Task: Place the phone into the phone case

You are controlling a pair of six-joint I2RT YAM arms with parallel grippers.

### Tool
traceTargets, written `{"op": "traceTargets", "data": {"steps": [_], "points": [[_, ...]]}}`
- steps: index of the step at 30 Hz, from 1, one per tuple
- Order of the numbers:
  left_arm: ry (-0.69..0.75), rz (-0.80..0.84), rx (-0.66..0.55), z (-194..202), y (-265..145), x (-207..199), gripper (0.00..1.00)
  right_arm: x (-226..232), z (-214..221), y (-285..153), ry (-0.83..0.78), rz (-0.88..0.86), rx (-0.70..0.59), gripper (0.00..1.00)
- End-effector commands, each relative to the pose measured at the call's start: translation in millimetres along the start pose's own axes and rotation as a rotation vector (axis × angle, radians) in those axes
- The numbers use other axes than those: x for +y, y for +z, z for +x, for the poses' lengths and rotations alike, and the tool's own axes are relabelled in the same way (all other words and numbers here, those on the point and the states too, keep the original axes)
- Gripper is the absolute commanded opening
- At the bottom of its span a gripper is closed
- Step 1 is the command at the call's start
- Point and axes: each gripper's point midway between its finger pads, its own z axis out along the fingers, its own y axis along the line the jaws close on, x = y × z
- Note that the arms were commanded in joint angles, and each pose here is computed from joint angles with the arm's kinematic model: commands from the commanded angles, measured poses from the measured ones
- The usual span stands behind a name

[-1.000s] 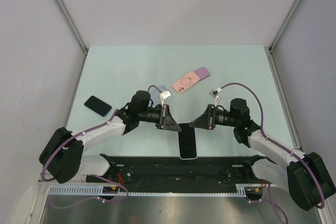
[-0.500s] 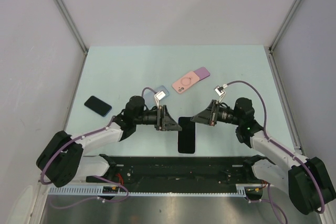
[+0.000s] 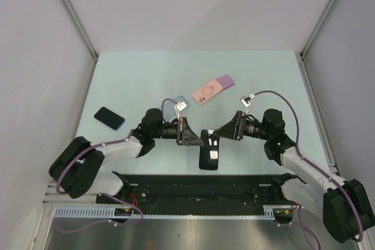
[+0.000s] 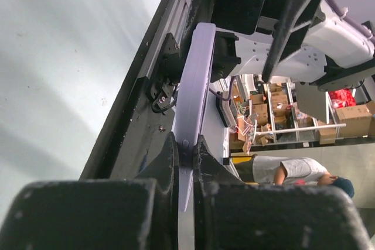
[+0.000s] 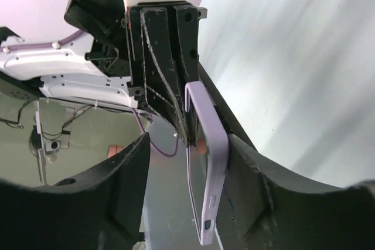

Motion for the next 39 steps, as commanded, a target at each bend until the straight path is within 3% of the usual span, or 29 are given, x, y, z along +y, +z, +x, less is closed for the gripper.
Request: {"op": "traceTargets", "data": {"steps": [1,13,16,17,21,24,25,28,34,39], "points": [[0.014,0.050,-0.053,-17.4,2.9,-15.9,0.00,17.4,1.0,-5.7,-0.071,-0.028,0.021,0.60],[-0.010,0.036,-0.096,-27.8,6.7,-9.1,0.00,-9.2,21.2,-5.6,-0.009,0.011,0.037,0.60],[-0.001,-0.006,-0.100,-28.8,8.2,0.8,0.00,-13.7,20.4,-4.7,-0.011,0.027,0.031,0.39],[-0.013,-0.042,-0.095,-29.2,8.4,7.0,0.00,-16.4,19.2,-5.1,-0.008,0.038,0.024,0.22],[0.027,-0.176,-0.126,-35.2,5.0,27.2,0.01,-24.0,14.1,-4.8,-0.024,0.061,0.003,0.00],[0.058,-0.227,-0.130,-38.4,1.6,30.5,0.16,-26.4,8.5,-4.6,-0.046,0.064,-0.016,0.00],[0.074,-0.257,-0.134,-41.9,-0.1,32.3,0.32,-27.3,5.5,-4.8,-0.057,0.067,-0.025,0.00],[0.108,-0.347,-0.131,-47.9,-4.5,40.6,0.58,-41.7,-3.3,-7.5,-0.054,0.124,-0.048,0.00],[0.182,-0.642,-0.156,-70.6,-34.6,63.6,0.75,-85.2,-15.3,-10.3,-0.083,0.332,-0.016,0.00],[0.223,-0.873,-0.186,-102.3,-68.8,83.2,0.76,-118.7,-17.0,-9.5,0.010,0.394,0.009,0.00]]}}
